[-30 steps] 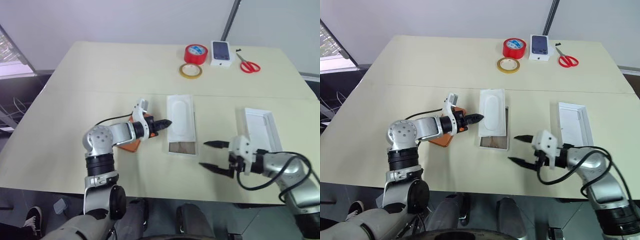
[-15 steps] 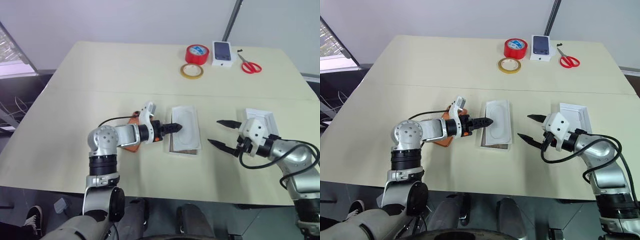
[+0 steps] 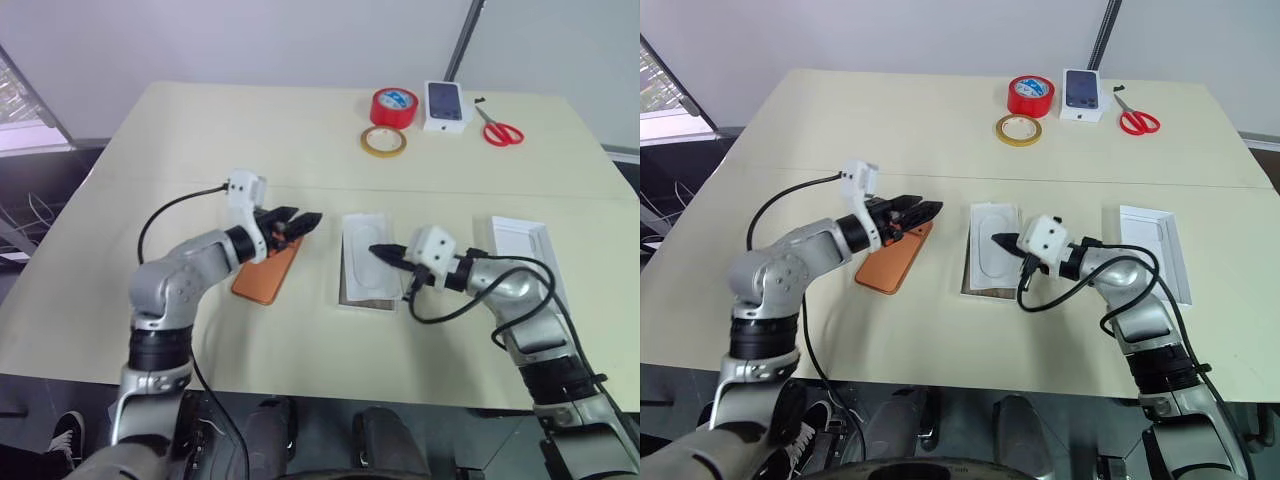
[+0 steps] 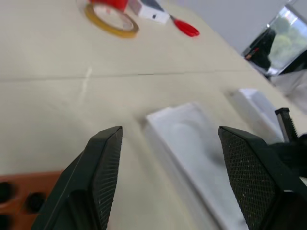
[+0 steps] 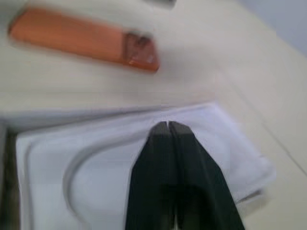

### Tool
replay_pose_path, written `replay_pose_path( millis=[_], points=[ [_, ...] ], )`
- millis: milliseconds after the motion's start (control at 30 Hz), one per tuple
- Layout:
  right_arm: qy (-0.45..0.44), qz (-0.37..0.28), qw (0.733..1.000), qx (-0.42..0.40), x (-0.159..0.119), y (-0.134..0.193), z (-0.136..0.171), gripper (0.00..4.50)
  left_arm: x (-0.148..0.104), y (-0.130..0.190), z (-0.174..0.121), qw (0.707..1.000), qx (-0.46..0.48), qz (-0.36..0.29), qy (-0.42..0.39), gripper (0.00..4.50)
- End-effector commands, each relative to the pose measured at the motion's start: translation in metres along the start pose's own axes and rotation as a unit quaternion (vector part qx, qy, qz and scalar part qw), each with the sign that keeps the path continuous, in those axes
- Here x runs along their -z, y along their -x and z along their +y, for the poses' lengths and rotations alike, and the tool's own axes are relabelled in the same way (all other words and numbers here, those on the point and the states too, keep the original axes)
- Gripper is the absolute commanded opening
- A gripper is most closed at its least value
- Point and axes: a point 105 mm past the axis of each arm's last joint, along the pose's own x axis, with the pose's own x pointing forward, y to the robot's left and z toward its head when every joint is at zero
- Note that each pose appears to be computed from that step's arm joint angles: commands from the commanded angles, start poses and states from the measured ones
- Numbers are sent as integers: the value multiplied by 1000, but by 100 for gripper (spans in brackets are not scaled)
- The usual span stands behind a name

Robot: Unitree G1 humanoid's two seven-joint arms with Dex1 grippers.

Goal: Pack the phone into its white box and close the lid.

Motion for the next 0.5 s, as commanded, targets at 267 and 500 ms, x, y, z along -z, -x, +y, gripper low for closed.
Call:
replay_pose_path(
  millis=[267,500],
  points=[
    [123,58,983,-121,-6,-6,20,3,0,29,17,993,3,-18,-120,331],
    [103,57,978,-172,-13,-11,40,3,-4,26,18,992,-5,-33,-125,331]
  ],
)
